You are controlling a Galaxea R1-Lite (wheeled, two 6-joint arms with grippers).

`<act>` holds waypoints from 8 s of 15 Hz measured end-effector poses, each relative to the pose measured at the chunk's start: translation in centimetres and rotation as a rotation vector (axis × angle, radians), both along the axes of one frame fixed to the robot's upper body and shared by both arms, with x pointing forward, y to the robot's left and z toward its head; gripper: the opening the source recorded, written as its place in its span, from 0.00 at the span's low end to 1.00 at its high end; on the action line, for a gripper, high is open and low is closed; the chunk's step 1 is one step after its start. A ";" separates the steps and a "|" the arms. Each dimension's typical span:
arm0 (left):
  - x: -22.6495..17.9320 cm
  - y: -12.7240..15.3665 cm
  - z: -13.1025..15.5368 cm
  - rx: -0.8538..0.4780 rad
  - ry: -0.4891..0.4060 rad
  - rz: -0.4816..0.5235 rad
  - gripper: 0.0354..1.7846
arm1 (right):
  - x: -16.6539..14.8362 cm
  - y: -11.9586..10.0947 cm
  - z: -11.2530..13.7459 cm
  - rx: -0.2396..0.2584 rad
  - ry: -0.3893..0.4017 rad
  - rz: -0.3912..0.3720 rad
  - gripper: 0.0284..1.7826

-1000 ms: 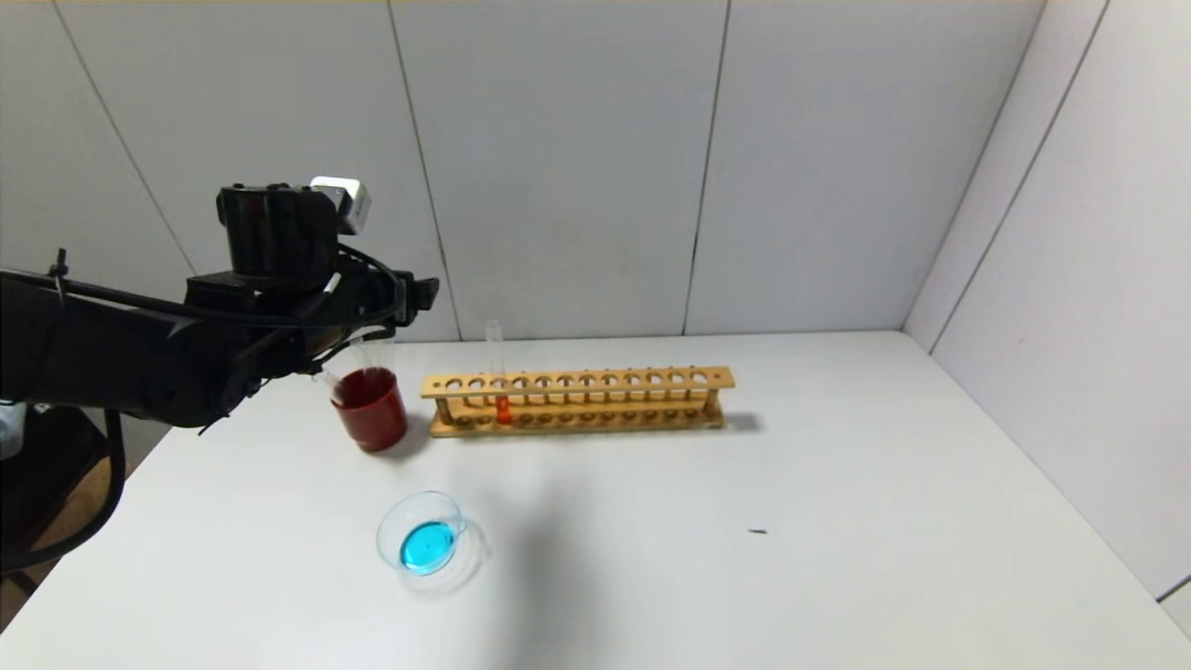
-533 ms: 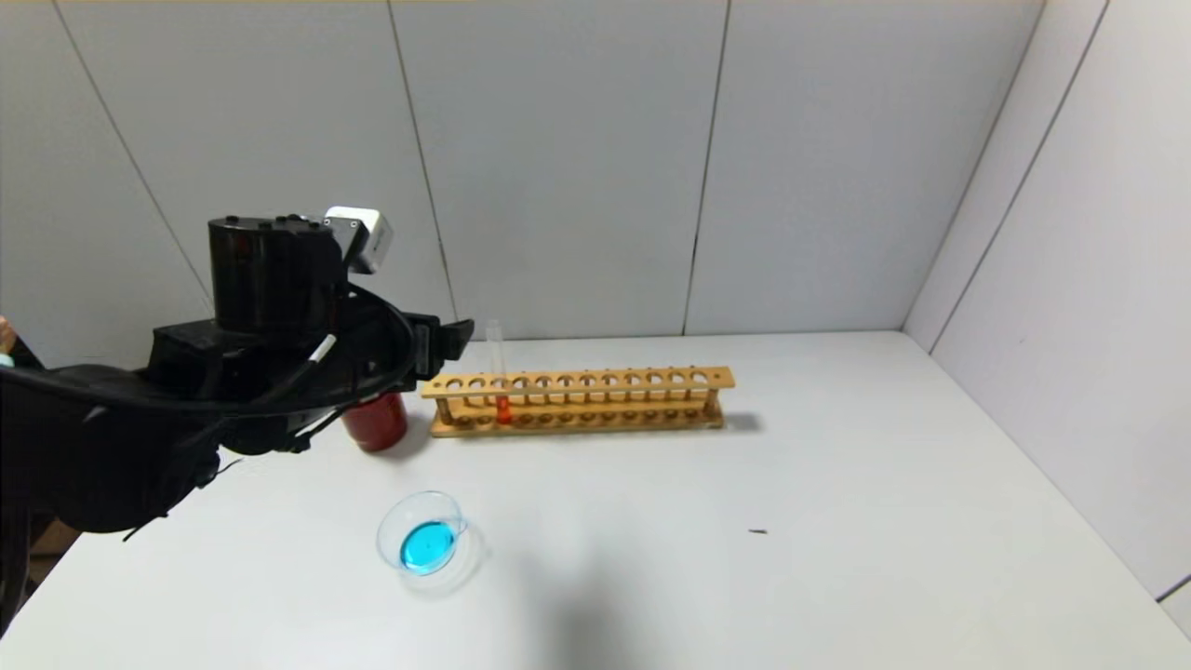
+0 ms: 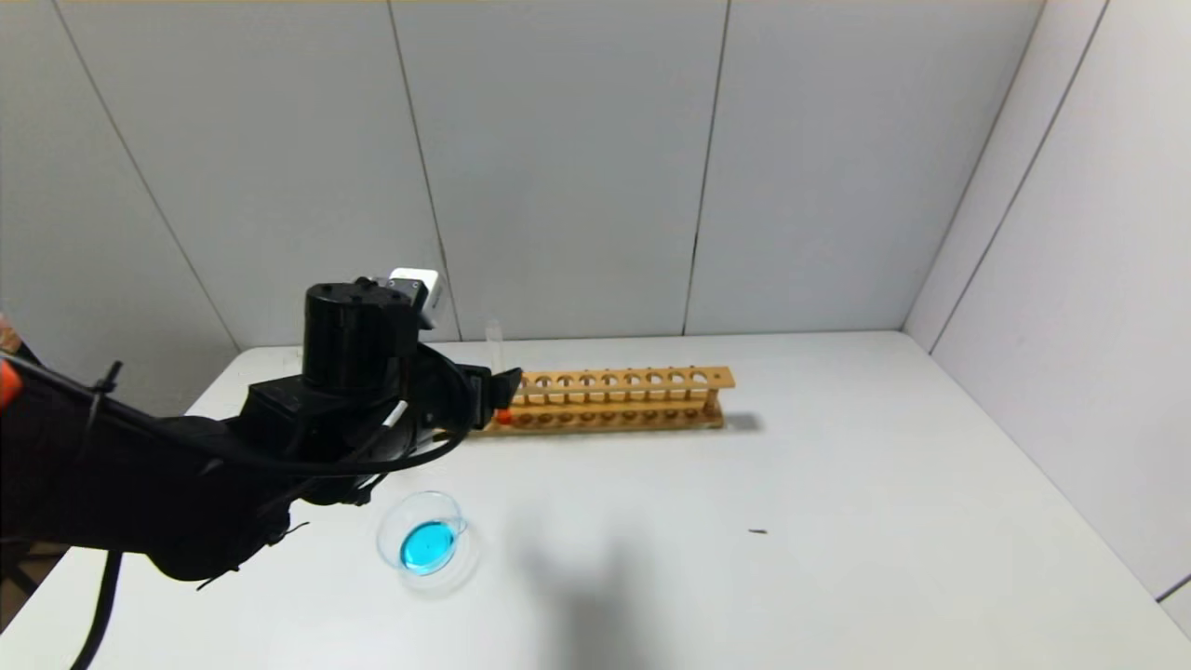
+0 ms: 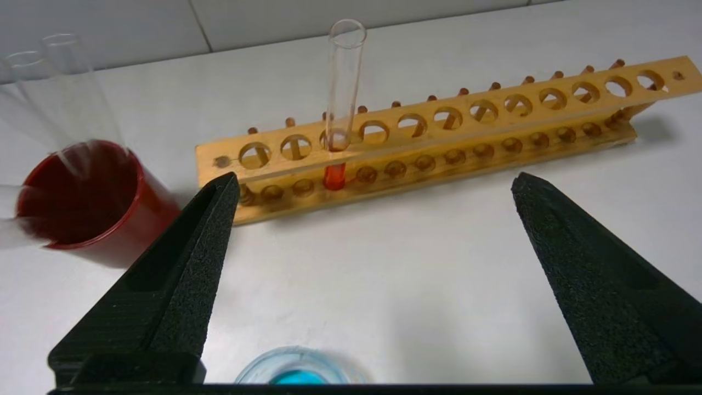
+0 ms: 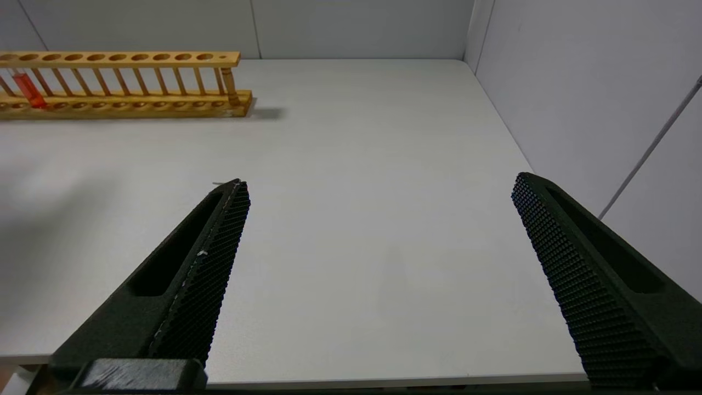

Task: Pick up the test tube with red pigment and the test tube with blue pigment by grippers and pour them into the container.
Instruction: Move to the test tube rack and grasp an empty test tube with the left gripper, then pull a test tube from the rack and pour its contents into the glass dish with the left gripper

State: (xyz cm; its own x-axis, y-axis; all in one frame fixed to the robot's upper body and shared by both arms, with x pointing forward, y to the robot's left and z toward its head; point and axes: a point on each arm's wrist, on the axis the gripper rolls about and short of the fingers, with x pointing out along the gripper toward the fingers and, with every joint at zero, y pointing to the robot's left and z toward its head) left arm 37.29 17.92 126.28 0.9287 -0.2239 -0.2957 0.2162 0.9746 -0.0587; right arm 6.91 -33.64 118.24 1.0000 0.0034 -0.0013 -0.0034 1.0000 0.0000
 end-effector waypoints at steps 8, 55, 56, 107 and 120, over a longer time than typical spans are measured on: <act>7.7 -1.2 -3.3 0.017 0.003 0.069 0.98 | 0.0 0.0 0.0 0.000 0.000 0.000 0.98; -5.6 5.0 2.8 0.860 -0.110 -0.523 0.15 | 0.0 0.0 0.0 0.000 0.000 0.000 0.98; -5.7 5.1 2.1 0.892 -0.103 -0.545 0.15 | 0.0 0.0 0.0 0.000 0.000 0.000 0.98; -3.1 10.0 -3.2 1.764 -0.202 -0.860 0.15 | 0.0 0.0 0.0 0.000 0.000 0.000 0.98; -1.9 9.8 -4.1 1.842 -0.194 -0.918 0.15 | 0.0 0.0 0.0 0.000 0.000 0.000 0.98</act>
State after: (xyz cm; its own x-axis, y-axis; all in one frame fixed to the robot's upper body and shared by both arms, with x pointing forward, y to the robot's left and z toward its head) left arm 35.41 27.72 122.17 0.7836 -0.1601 -0.6002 0.4498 -0.5202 0.7260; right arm 6.91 -33.64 118.24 1.0000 0.0030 -0.0013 -0.0030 1.0000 0.0000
